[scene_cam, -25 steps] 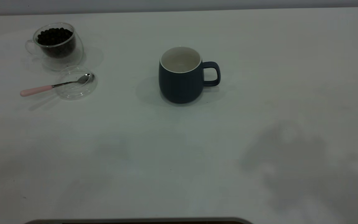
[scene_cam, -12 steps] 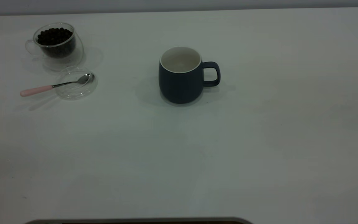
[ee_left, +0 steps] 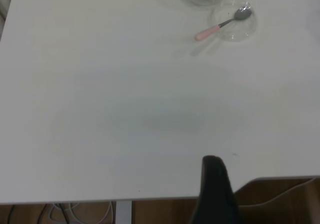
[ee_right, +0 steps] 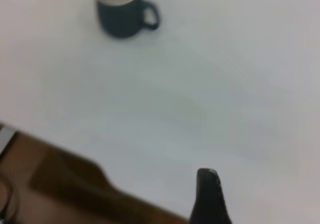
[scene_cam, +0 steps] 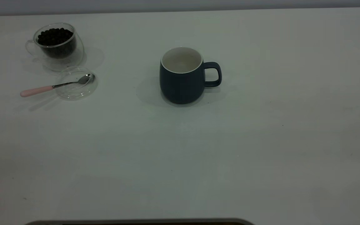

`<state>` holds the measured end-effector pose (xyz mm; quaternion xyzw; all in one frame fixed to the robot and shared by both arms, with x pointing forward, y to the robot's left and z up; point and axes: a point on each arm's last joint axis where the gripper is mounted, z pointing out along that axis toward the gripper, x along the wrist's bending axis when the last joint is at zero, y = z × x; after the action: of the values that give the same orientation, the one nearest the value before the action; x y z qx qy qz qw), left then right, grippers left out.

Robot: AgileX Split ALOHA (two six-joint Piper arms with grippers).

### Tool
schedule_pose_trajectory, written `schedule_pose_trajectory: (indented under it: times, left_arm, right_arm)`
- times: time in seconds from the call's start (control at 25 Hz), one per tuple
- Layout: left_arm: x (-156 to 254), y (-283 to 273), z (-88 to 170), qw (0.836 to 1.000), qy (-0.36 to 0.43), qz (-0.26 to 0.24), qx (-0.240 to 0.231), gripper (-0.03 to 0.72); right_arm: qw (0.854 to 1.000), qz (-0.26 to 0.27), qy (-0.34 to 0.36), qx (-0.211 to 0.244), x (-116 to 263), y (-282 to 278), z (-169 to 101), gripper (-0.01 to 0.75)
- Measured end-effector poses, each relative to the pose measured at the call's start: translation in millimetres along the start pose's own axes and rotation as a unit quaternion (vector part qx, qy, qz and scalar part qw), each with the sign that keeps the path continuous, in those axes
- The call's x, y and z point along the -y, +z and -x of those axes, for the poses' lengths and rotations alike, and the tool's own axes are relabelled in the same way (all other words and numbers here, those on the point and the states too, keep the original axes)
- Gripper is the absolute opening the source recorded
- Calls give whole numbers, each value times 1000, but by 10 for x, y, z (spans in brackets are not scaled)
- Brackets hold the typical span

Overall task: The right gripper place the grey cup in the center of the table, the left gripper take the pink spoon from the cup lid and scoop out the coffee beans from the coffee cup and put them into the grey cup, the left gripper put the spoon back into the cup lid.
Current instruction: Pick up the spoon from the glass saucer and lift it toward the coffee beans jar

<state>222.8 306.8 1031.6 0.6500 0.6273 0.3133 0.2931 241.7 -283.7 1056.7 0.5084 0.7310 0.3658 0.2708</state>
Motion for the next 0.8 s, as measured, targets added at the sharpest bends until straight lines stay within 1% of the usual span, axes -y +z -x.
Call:
schedule_pose_trajectory:
  times: [0.12, 0.28, 0.8]
  left_arm:
    - [0, 0, 0, 1000, 0, 0, 0, 593]
    - [0, 0, 0, 1000, 0, 0, 0, 593]
    - [0, 0, 0, 1000, 3, 0, 0, 593]
  right_arm:
    - [999, 24, 7, 26, 91, -2, -7, 588]
    - [998, 50, 11, 46, 143, -46, -23, 588]
    - [997, 40, 37, 61, 183, -7, 6, 588]
